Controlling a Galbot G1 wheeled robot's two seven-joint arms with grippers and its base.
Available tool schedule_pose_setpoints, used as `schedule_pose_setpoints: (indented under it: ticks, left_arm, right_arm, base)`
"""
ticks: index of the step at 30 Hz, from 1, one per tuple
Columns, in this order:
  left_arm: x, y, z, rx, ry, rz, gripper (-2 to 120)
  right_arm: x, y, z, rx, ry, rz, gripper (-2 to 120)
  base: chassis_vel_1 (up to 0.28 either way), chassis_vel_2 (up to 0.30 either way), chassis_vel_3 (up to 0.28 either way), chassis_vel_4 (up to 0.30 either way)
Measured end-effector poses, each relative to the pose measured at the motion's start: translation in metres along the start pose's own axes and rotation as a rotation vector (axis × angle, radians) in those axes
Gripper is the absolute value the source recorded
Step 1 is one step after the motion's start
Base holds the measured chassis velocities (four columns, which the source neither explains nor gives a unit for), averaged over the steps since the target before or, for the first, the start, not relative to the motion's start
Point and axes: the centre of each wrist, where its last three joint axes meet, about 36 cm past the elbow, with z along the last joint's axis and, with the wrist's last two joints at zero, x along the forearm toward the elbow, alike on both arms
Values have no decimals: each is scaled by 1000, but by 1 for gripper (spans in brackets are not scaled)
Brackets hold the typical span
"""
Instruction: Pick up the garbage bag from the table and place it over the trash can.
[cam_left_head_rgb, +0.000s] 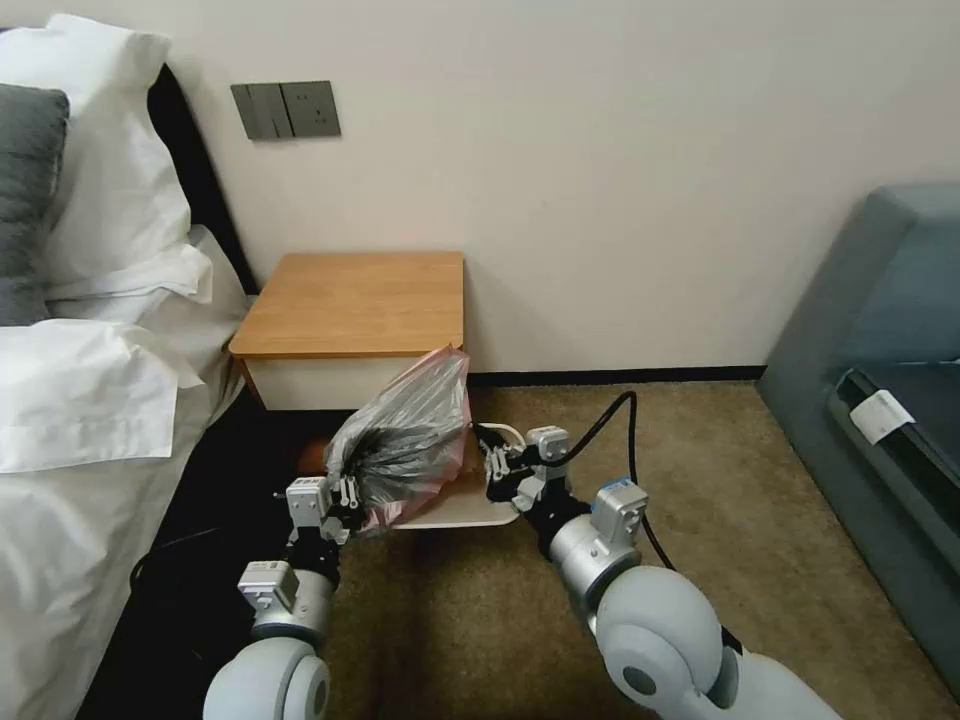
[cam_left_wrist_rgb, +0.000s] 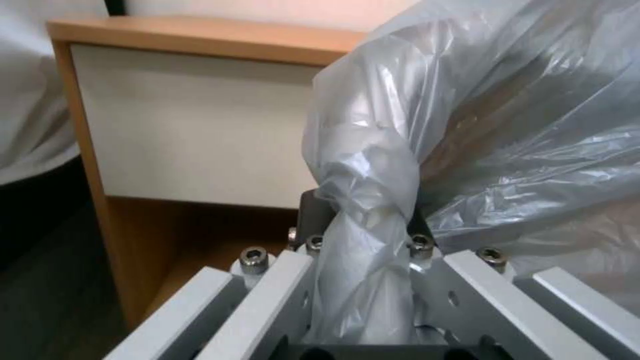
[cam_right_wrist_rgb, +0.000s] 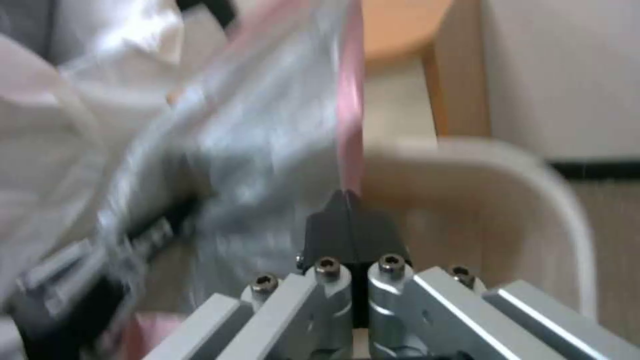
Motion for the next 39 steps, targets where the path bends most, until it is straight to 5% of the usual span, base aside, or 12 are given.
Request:
schedule_pose_setpoints:
  ticks: [3,25,30,39]
  left_arm:
    - [1,-2,-3,4,-6,3,4]
    - [15,-11,-4,7,7,22,4]
    - [15,-9,-2,3,14,18,4]
    - [15,-10,-4,8,7,18,4]
  right_arm:
    - [-5,-1,1,-20,23,1,0]
    - [-41,-5,4,-56,36,-70,82]
    - [-44,-2,4,-55,36,-94,83]
    - [-49,-2,9,-39,42,-86,50]
  base:
    - [0,0,0,0]
    - [0,0,0,0]
    - [0,0,0,0]
    - [0,0,0,0]
